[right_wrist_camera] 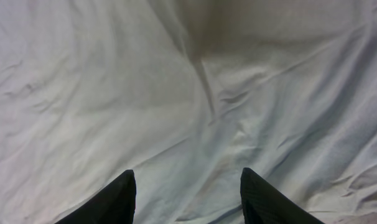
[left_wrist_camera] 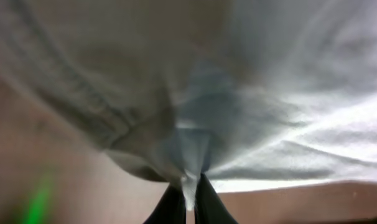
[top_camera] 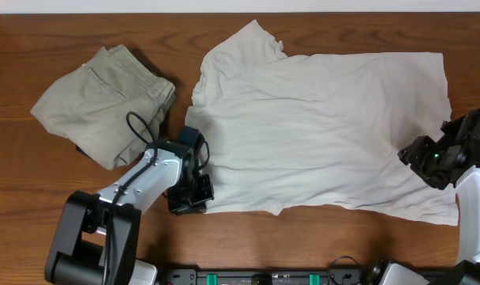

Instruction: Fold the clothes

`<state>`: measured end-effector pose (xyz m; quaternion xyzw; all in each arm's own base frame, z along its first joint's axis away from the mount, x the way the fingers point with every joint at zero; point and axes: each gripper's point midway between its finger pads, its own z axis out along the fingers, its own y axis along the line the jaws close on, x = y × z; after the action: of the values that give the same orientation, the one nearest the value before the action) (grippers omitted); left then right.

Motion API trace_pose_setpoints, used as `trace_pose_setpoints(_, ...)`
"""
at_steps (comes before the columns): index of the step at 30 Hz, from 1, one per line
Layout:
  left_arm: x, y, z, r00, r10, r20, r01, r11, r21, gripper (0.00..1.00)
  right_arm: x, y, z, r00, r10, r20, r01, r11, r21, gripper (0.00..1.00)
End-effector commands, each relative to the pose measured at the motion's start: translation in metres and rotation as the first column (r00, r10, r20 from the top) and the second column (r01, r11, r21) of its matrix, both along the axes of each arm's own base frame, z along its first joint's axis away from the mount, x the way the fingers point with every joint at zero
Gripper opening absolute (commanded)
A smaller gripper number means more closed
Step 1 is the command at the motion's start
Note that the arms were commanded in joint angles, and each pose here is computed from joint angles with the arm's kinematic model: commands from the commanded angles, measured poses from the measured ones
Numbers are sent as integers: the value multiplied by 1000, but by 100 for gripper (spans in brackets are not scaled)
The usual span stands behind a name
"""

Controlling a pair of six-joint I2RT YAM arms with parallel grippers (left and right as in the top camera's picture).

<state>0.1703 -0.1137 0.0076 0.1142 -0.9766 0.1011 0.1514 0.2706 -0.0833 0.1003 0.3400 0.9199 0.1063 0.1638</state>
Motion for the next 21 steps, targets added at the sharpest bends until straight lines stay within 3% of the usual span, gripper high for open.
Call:
trace_pose_setpoints(1, 9, -3, 26, 999, -32, 33, 33, 999, -16, 6, 1, -3, 3, 1000, -17, 7, 17, 1000, 2, 52)
trace_pose_setpoints(4, 9, -3, 61, 996, -70, 61, 72, 997, -29, 6, 1, -3, 3, 1000, -17, 7, 17, 1000, 1, 53)
trace_pose_setpoints(8, 26, -5, 88, 978, -82, 192, 92, 995, -43, 6, 2, -3, 3, 1000, -17, 11, 17, 1000, 0, 53)
trace_pose_setpoints(21, 114, 9, 63, 882, -112, 457, 56, 990, 133, 6, 3, -4, 4, 1000, -17, 17, 17, 1000, -3, 53)
